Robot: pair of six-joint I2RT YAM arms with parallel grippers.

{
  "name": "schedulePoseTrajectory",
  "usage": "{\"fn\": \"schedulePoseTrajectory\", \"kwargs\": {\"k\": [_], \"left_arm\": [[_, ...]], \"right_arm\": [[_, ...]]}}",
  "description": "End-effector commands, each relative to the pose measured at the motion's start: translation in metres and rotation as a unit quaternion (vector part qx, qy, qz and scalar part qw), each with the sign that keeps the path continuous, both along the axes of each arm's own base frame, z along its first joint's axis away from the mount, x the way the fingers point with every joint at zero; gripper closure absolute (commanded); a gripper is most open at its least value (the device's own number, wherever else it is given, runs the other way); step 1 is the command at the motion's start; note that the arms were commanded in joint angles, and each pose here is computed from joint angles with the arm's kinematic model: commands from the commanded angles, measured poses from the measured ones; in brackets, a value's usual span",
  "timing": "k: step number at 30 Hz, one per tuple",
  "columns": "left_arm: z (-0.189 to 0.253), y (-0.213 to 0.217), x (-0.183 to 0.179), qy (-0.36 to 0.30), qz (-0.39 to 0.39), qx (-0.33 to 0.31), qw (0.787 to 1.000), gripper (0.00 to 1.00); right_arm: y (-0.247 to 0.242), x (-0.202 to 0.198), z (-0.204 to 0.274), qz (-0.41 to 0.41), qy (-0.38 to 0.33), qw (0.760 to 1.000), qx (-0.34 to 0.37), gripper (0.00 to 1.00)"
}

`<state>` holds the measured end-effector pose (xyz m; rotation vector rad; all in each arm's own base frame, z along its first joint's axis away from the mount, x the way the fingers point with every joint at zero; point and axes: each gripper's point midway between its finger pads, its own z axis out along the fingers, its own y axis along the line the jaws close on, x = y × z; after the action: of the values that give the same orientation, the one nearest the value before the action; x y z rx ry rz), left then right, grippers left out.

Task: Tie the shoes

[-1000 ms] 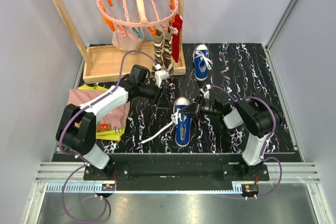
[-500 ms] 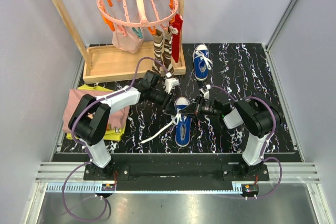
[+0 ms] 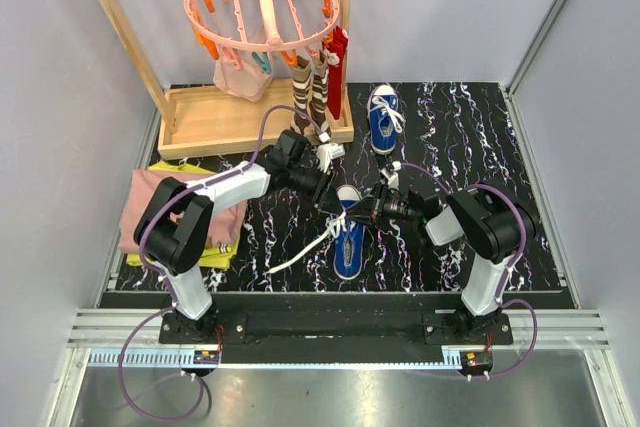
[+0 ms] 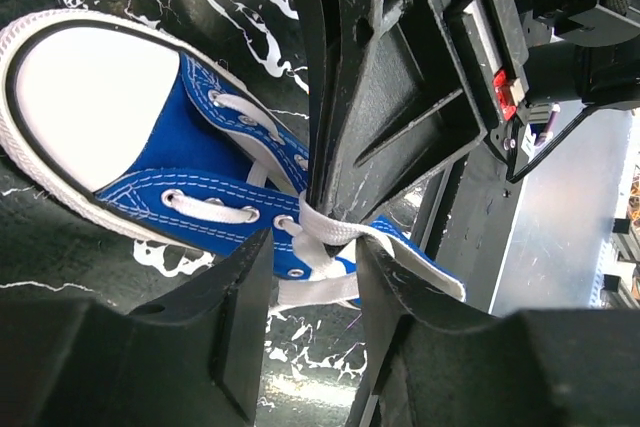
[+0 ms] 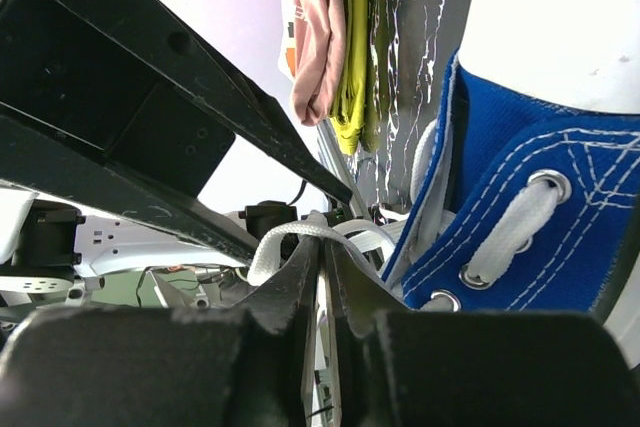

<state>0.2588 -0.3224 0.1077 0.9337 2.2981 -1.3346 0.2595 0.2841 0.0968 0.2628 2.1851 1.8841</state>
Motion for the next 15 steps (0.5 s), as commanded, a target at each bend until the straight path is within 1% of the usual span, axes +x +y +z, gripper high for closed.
{"fn": "schedulePoseTrajectory", "kwargs": {"k": [1,2,4,5,6,8,9,13,15], "left_arm": [[0.015,-0.012,0.007,-0.019,-0.012,-0.026,0.999,0.69],[0.015,-0.012,0.008,-0.021,-0.012,-0.026,0.999,0.8],[0.016,-0.009,0.008,-0.024,-0.011,-0.023,0.999,0.88],[0.014,-0.008,0.008,-0.024,-0.01,-0.019,0.999,0.95],[0.015,-0.007,0.008,-0.027,-0.01,-0.02,0.999,0.99],[0.018,-0.003,0.01,-0.032,-0.002,-0.017,0.999,1.0],[0.019,-0.001,0.012,-0.036,0.001,-0.016,0.999,1.0],[0.021,0.003,0.016,-0.053,0.009,-0.003,0.999,1.0],[0.022,0.004,0.017,-0.054,0.014,0.002,0.998,1.0]], "right_arm": [[0.001,-0.001,0.018,0.001,-0.042,0.999,0.01,0.86],[0.002,-0.002,0.019,0.004,-0.044,0.999,0.011,0.85],[0.0,-0.003,0.026,0.004,-0.054,0.998,0.012,0.83],[0.0,-0.005,0.027,0.009,-0.055,0.998,0.013,0.82],[-0.001,-0.006,0.033,0.01,-0.062,0.998,0.013,0.79],[-0.004,-0.01,0.034,0.02,-0.067,0.998,0.007,0.75],[-0.005,-0.013,0.034,0.023,-0.059,0.998,0.001,0.69],[-0.013,-0.014,0.037,0.037,-0.059,0.998,-0.006,0.6],[-0.021,-0.016,0.04,0.05,-0.047,0.998,-0.012,0.58]]}}
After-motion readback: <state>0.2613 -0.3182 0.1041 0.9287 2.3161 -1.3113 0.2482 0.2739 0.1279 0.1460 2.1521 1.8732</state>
